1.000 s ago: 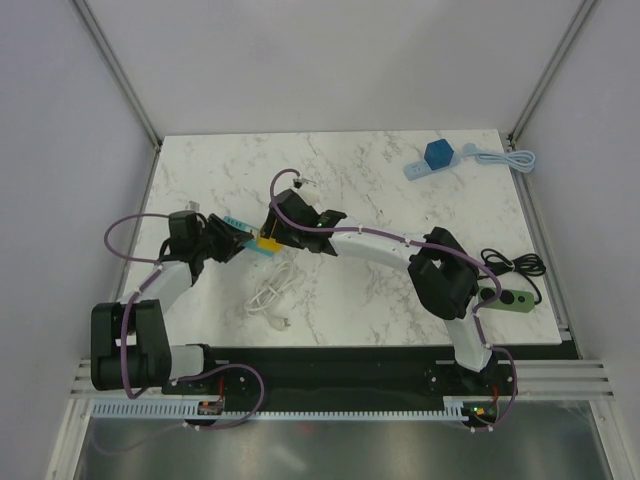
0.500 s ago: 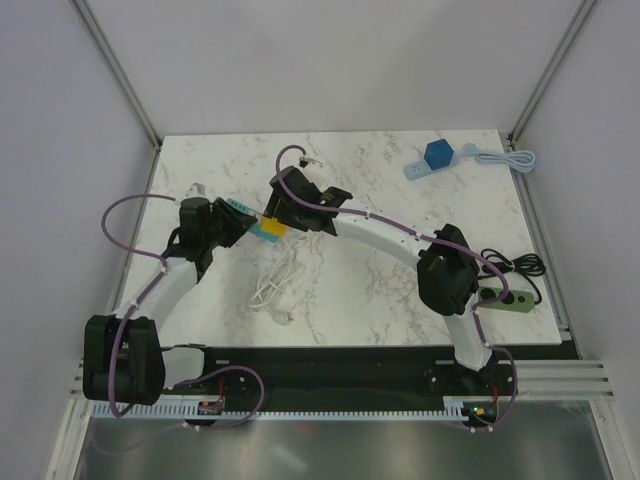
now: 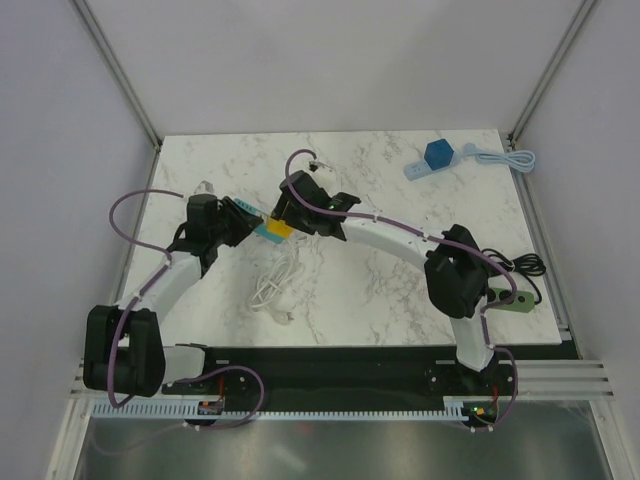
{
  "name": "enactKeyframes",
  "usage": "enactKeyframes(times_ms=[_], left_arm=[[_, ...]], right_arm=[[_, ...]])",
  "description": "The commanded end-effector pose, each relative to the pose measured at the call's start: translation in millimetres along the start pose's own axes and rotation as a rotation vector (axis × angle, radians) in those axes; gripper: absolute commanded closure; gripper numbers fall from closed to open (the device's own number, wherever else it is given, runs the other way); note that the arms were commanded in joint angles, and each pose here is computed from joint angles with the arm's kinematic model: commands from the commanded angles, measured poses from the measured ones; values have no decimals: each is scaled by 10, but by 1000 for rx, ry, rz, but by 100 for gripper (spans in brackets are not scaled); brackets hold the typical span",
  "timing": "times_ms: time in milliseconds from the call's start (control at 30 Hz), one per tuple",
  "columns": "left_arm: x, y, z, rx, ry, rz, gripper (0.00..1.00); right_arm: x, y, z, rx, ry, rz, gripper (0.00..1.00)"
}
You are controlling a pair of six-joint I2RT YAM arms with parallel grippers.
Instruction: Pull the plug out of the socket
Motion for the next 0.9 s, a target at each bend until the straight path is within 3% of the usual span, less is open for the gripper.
enactKeyframes(times_ms=[0,500,867], left_arm=[[59,845,-16,-361,1,128,98],[36,847,3,-352,17,107,98],[70,858,12,-344,32,103,98]], right_arm=[[-972,361,-828,-220,-291,155,100],[-790,-139,-786,-280,-241,286,100],[-798,-34,-696,-332,-217,328,100]])
Point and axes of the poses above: each gripper's point midway between its finger pads, its own z axis out along the fingers, its own y axis along the line the jaws close on, x = y × z, the point moved 3 cm from there along -z, back along the fingers, and after that the axes turned 14 degrees about -z, right-handed, at the moved point
